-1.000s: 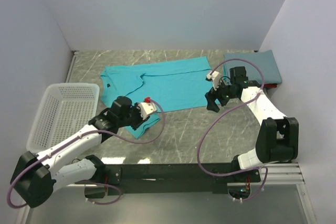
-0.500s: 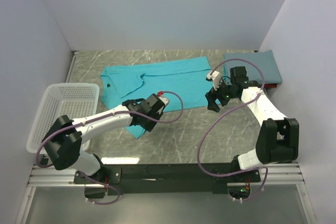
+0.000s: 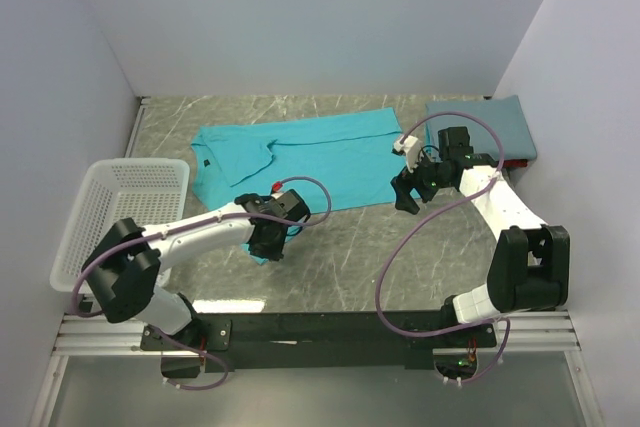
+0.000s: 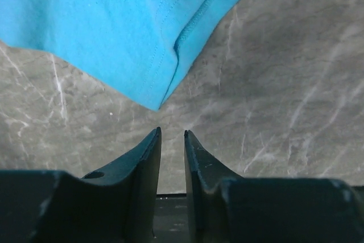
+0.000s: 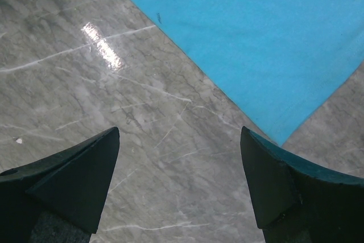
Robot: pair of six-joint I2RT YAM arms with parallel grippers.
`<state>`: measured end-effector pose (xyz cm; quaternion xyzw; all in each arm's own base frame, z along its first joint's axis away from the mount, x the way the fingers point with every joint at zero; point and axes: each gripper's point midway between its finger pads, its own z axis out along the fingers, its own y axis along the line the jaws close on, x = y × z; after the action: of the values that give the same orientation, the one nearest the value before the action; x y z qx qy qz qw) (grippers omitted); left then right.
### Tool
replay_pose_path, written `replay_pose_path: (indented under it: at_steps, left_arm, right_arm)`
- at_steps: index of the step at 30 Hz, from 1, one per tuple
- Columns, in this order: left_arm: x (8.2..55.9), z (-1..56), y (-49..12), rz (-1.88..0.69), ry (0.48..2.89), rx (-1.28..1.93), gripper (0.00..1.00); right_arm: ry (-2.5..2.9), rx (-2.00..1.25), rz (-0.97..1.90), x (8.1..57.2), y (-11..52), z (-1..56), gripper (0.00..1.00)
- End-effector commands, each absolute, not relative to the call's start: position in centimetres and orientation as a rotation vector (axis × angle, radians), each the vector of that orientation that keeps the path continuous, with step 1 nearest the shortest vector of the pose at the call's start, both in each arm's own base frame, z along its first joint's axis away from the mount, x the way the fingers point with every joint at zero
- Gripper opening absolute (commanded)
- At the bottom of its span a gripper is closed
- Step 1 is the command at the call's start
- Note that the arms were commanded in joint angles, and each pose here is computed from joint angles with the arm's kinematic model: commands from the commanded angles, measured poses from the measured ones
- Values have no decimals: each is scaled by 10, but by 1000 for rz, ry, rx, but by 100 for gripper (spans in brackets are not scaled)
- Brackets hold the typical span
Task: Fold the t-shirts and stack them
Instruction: Fold the tshirt
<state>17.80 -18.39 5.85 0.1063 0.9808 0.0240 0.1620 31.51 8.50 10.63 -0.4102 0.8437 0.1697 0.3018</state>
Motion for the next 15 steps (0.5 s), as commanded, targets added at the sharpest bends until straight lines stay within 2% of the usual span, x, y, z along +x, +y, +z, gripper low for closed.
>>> replay_pose_path:
  at_steps: [1, 15]
  left_arm:
    - [183, 45, -182, 88, 2816, 224, 29]
    - [188, 10, -170, 136, 2877, 196, 30]
  right_arm:
    - [2179, -1095, 420, 319, 85, 126, 93]
    - [2171, -1099, 428, 318, 86, 128, 93]
